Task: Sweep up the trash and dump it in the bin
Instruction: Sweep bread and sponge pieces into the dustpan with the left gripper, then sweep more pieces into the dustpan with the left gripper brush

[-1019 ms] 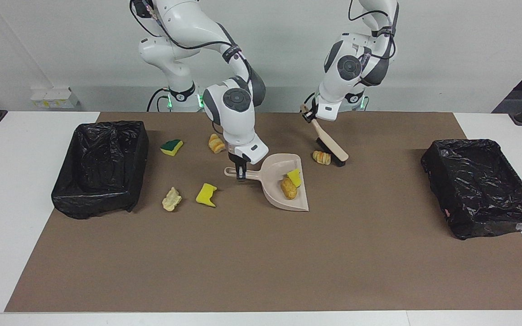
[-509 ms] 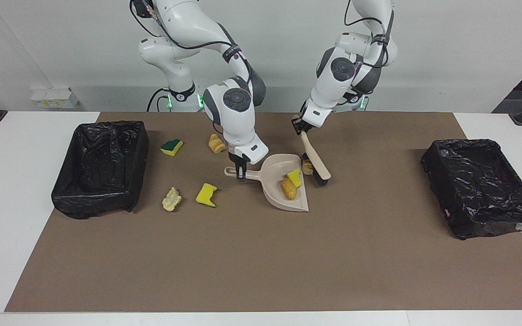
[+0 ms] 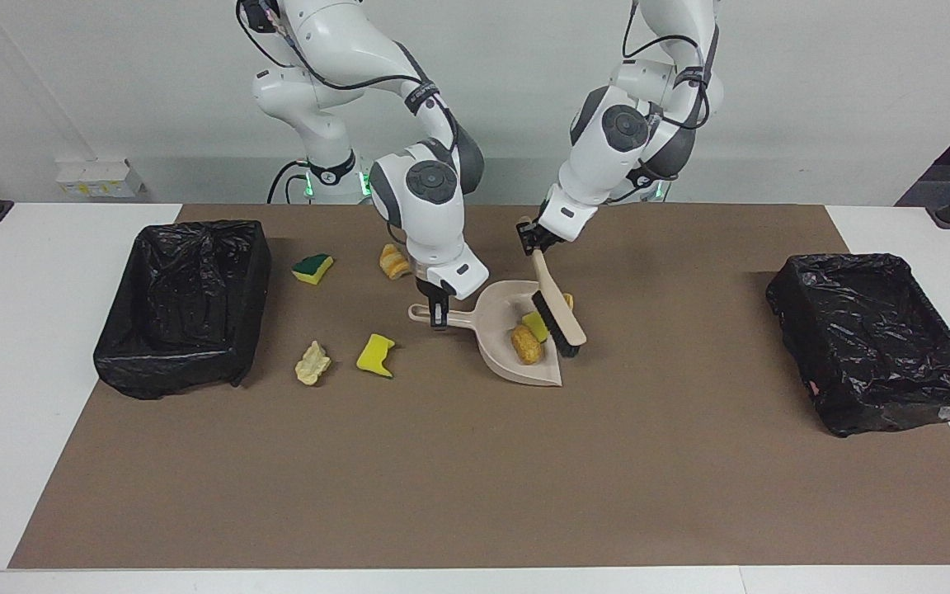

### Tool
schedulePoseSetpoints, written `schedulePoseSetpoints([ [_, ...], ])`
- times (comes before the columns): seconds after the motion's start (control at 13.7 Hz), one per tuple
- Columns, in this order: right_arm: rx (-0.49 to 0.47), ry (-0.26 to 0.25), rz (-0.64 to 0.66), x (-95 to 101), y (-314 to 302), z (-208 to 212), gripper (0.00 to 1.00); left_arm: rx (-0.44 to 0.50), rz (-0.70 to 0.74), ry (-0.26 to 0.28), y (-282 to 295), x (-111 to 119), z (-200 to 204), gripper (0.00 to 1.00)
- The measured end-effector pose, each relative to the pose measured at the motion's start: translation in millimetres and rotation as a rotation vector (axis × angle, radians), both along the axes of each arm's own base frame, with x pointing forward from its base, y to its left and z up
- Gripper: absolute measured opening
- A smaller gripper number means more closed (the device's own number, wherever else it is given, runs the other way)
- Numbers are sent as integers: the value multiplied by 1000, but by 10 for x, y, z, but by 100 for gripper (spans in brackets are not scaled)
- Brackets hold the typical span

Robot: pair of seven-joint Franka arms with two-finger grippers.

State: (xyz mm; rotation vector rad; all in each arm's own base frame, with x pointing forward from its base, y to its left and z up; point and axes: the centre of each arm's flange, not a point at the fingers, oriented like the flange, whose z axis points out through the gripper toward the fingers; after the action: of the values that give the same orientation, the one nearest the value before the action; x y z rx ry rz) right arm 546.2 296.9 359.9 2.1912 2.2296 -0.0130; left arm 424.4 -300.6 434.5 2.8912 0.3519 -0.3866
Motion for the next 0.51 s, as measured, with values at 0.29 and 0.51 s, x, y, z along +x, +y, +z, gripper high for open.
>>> schedulePoseSetpoints([
  [0.29, 1, 0, 2, -5, 10, 0, 33, 1, -74, 59, 448, 51, 292, 27],
  [0.51, 6, -6, 2, -7, 14, -14, 33, 80, -131, 136, 652, -74, 127, 27],
])
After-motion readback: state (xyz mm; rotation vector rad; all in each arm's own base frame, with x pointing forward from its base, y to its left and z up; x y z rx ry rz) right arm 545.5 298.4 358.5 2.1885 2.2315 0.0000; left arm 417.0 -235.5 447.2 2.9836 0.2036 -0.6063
